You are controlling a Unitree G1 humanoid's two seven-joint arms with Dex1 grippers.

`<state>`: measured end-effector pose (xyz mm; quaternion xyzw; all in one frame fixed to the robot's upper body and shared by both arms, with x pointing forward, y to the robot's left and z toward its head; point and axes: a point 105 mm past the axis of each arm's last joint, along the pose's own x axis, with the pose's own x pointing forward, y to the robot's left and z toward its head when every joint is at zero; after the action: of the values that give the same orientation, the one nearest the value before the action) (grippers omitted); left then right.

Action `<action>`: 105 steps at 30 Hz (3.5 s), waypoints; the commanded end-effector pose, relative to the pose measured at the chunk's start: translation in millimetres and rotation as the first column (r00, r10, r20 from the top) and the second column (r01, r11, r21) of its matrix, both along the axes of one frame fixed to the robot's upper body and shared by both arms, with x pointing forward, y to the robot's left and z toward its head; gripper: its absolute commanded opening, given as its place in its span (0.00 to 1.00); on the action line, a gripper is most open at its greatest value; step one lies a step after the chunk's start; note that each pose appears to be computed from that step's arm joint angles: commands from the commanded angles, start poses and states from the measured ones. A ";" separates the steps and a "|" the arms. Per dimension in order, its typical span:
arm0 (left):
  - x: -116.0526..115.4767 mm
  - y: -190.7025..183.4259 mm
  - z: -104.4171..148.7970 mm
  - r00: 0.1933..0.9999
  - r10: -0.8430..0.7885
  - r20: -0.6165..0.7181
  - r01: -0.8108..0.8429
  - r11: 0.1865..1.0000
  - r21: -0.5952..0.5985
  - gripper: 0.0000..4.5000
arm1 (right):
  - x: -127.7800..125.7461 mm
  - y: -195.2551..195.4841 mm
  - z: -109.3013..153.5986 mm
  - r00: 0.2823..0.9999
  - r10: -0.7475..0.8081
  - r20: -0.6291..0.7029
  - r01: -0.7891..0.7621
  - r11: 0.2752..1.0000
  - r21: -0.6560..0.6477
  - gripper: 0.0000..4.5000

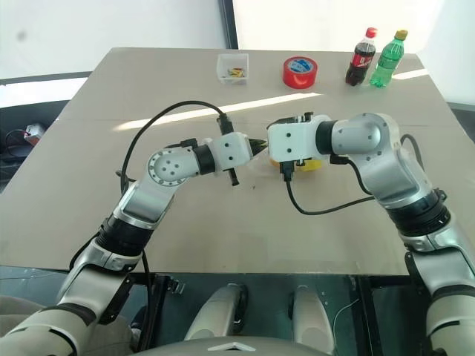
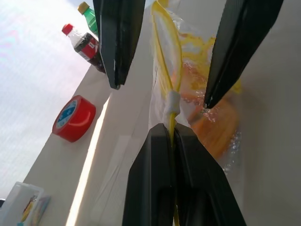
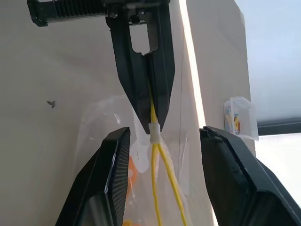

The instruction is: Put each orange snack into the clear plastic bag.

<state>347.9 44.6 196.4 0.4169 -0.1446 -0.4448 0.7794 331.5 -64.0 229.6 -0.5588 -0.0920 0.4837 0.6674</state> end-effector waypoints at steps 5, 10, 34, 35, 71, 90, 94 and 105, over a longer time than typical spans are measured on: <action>-6.3 -4.8 21.8 0.996 -0.038 0.081 0.037 0.999 0.005 0.00 | 2.4 -0.2 10.6 0.997 0.010 0.074 -0.008 1.000 -0.022 0.53; -5.9 -2.7 22.6 0.996 -0.033 0.084 0.033 0.999 0.010 0.00 | 0.7 -1.1 6.5 0.998 0.001 0.060 0.000 1.000 -0.014 0.28; -4.4 0.1 18.6 0.998 -0.013 0.055 0.015 1.000 -0.024 0.00 | 0.9 -1.6 10.9 0.997 -0.013 0.070 0.013 1.000 -0.002 0.01; -4.2 0.4 18.4 0.998 -0.012 0.054 0.014 1.000 -0.024 0.00 | 1.2 -2.2 11.2 0.997 -0.015 0.071 0.015 1.000 -0.002 0.01; -1.7 2.6 14.9 0.997 -0.016 0.078 0.015 1.000 0.005 0.00 | 52.4 -141.1 29.8 0.839 -0.493 0.233 0.519 0.852 -0.066 0.01; -4.1 29.4 -24.9 0.992 0.098 -0.079 -0.099 0.995 -0.017 0.15 | -19.1 -117.7 -49.8 0.848 -0.450 -0.278 0.463 0.886 -0.023 0.21; -18.7 34.7 -44.9 0.962 0.152 -0.225 -0.185 0.974 -0.132 0.53 | -36.7 -128.1 -77.7 0.768 -0.498 -0.403 0.542 0.840 -0.006 0.64; -56.6 100.9 -19.4 0.830 0.181 -0.528 -0.438 0.798 -0.414 0.83 | -54.7 -163.1 -57.6 0.686 -0.337 -0.645 0.649 0.685 0.332 0.64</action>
<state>300.0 137.1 159.1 0.1024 0.0227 -0.3393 0.9348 279.5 -221.7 153.5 -0.2088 0.1536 0.3663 0.8936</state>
